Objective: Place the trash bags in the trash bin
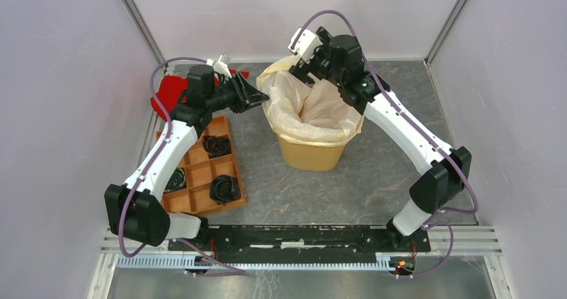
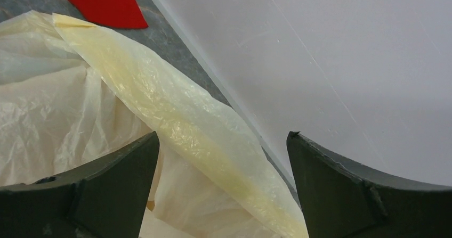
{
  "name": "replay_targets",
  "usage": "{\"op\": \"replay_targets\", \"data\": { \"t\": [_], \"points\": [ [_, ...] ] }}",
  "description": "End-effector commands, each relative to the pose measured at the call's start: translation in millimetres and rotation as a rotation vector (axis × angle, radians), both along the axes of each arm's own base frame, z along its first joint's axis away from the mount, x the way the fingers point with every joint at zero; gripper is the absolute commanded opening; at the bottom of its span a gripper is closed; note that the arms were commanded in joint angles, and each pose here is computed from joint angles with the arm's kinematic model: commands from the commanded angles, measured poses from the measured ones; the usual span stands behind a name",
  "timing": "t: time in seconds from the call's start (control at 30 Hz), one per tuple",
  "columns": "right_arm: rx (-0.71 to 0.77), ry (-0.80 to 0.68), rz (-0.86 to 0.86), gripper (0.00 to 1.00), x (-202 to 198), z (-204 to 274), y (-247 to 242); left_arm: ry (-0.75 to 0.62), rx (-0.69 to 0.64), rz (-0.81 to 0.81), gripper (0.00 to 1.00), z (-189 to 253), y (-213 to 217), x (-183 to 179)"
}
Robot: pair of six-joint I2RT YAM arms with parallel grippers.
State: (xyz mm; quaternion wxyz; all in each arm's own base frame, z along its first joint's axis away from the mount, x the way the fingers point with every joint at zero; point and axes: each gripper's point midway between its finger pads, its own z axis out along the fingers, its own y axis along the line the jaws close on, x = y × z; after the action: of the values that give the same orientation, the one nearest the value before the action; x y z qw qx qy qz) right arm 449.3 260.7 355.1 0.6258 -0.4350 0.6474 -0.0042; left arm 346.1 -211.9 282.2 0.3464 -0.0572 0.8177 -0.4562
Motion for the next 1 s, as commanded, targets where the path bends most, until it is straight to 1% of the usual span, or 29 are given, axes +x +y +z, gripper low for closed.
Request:
{"op": "replay_targets", "data": {
  "t": [0.0, 0.13, 0.2, 0.3, 0.33, 0.37, 0.4, 0.43, 0.47, 0.5, 0.53, 0.63, 0.83, 0.97],
  "points": [
    [-0.049, -0.057, -0.047, 0.98, 5, 16, -7, -0.05, -0.058, -0.031, 0.41, 22, -6, -8],
    [-0.076, -0.033, 0.03, 0.98, -1, 5, 4, -0.049, -0.055, -0.032, 0.41, 23, -6, -10],
    [-0.061, -0.039, -0.005, 0.98, 3, 3, 1, -0.052, -0.057, -0.028, 0.41, 25, -6, -10],
    [0.012, -0.061, -0.106, 0.97, 13, 11, -8, -0.048, -0.059, -0.027, 0.41, 25, -7, -11],
    [0.039, -0.064, -0.115, 0.92, 14, 13, -7, -0.046, -0.058, -0.025, 0.41, 24, -7, -11],
    [0.068, -0.066, -0.11, 0.84, 15, 16, -4, -0.045, -0.057, -0.023, 0.41, 23, -7, -11],
    [0.096, -0.063, -0.106, 0.72, 14, 18, -2, -0.043, -0.054, -0.021, 0.43, 22, -7, -11],
    [0.136, -0.06, -0.112, 0.54, 15, 21, 0, -0.037, -0.05, -0.017, 0.44, 19, -6, -11],
    [0.158, -0.056, -0.113, 0.46, 16, 23, 1, -0.031, -0.045, -0.015, 0.46, 17, -6, -10],
    [0.173, -0.05, -0.107, 0.43, 17, 22, 4, -0.026, -0.043, -0.016, 0.48, 15, -6, -10],
    [0.191, -0.046, -0.109, 0.42, 18, 23, 6, -0.024, -0.045, -0.018, 0.48, 15, -6, -10],
    [0.23, -0.039, -0.15, 0.34, 25, 22, 4, -0.027, -0.046, -0.021, 0.49, 16, -7, -10],
    [0.245, -0.013, -0.225, 0.25, 44, 14, -1, -0.033, -0.058, -0.03, 0.38, 19, -10, -6],
    [0.22, 0.007, -0.244, 0.24, 59, 3, -1, -0.021, -0.055, -0.029, 0.34, 13, -11, -2]
  ]
}}
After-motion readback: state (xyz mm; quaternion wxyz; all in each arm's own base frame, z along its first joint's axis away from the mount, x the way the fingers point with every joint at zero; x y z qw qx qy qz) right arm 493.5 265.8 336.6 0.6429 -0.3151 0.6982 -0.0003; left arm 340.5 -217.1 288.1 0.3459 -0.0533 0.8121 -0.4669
